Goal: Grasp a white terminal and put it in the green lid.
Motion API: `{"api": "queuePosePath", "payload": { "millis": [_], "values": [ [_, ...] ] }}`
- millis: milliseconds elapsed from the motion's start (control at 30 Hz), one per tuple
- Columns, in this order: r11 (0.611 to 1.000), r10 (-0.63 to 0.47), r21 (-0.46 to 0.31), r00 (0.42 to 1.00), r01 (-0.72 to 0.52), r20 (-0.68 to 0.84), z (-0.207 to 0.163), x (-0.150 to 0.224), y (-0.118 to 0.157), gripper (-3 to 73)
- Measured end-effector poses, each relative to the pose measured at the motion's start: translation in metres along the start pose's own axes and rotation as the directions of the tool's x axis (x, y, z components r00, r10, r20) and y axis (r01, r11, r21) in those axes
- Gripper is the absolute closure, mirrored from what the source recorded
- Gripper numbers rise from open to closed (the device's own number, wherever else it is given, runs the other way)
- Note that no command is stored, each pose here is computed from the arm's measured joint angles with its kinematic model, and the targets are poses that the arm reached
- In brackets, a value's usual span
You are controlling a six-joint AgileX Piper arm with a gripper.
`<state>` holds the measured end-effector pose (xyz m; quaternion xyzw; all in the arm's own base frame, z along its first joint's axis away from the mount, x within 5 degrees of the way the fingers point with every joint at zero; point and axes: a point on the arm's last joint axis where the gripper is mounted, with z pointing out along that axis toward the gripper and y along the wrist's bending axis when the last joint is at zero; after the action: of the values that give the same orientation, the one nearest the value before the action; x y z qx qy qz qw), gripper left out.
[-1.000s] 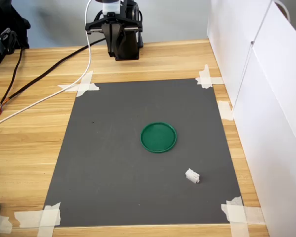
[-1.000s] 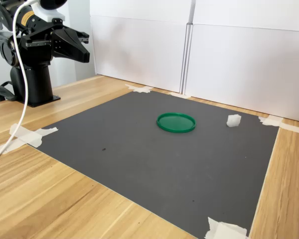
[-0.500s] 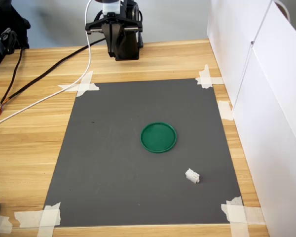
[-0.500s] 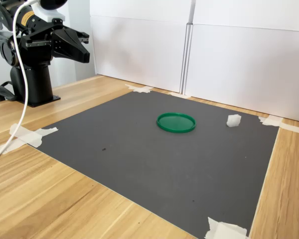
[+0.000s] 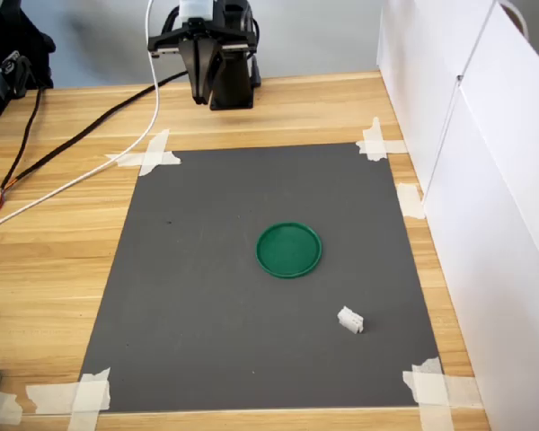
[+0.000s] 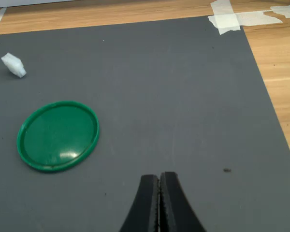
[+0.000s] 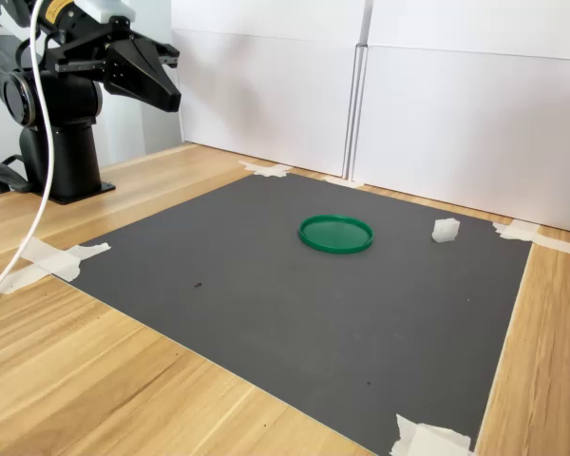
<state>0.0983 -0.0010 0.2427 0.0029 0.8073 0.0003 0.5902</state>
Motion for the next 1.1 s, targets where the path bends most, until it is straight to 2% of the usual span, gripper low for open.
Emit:
{"api": "queuePosePath", "payload": {
  "millis": [367,533,633,800,1100],
  "values": [
    [1.0,0.01,-0.001,0.988,-0.01,-0.157,0.054,-0.043,-0.004,71.6],
    [0.999,-0.031,-0.042,0.971,0.021,-0.239,0.079,-0.071,-0.003,71.6],
    [0.996,-0.069,-0.079,0.955,0.048,-0.289,0.094,-0.089,-0.002,71.6],
    [0.976,-0.201,-0.158,0.909,0.153,-0.364,0.121,-0.111,-0.002,71.6],
    [0.888,-0.431,-0.362,0.787,0.284,-0.441,0.161,-0.143,0.002,71.6]
  ]
}}
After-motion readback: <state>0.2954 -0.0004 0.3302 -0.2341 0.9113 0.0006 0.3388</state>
